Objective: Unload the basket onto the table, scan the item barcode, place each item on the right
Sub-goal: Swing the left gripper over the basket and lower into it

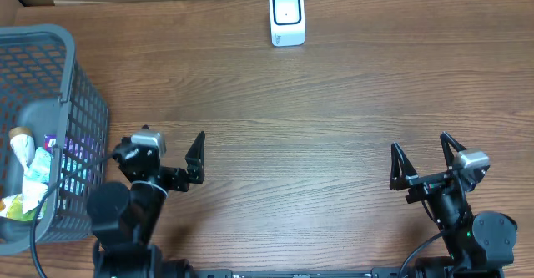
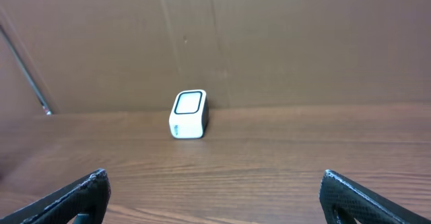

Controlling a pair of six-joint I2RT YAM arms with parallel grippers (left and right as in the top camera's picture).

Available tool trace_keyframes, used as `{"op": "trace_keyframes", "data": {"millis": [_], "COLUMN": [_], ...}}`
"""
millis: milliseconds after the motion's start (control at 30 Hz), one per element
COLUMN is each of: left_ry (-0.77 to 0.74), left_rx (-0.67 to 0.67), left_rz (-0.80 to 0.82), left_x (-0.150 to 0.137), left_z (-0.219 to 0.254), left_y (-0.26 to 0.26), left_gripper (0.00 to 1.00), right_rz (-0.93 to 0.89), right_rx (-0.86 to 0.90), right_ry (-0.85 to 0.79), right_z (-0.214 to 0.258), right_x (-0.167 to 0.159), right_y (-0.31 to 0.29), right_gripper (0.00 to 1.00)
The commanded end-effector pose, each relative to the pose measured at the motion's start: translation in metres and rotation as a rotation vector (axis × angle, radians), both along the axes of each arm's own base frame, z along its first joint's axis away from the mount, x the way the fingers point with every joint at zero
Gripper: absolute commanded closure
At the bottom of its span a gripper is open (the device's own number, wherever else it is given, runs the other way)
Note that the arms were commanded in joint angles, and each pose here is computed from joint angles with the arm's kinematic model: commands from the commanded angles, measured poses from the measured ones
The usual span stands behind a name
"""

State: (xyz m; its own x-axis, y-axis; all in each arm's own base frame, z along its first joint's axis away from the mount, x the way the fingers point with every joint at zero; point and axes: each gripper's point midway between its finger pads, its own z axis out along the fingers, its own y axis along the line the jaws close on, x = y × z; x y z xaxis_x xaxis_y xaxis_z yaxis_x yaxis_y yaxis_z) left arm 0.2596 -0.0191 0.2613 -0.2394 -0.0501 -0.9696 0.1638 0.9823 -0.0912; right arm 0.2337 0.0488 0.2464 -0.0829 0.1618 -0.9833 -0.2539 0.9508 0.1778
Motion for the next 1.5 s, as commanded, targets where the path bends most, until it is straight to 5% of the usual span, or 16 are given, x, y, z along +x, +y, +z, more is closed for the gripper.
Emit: {"op": "trace_keyframes", "data": {"millis": [0, 467, 1467], "left_ry": [0.001, 0.092, 0.201], "left_rx": [-0.024, -0.012, -0.015], "left_rz": [-0.06, -0.087, -0.093], "left_x": [0.003, 0.01, 0.008], "left_z": [0.026, 0.043, 0.11], "left_y": [-0.01, -0.012, -0.013], "left_gripper": [0.0, 0.01, 0.0], "right_rz": [0.056, 0.236, 0.255], "right_rx": [-0.002, 0.018, 0.033], "right_ry": [0.002, 0.139, 0.317], "right_z": [0.021, 0.08, 0.055], "right_x": [-0.001, 0.013, 0.034], "right_y": [0.01, 0.04, 0.044], "right_gripper": [0.0, 0.0, 0.0]}}
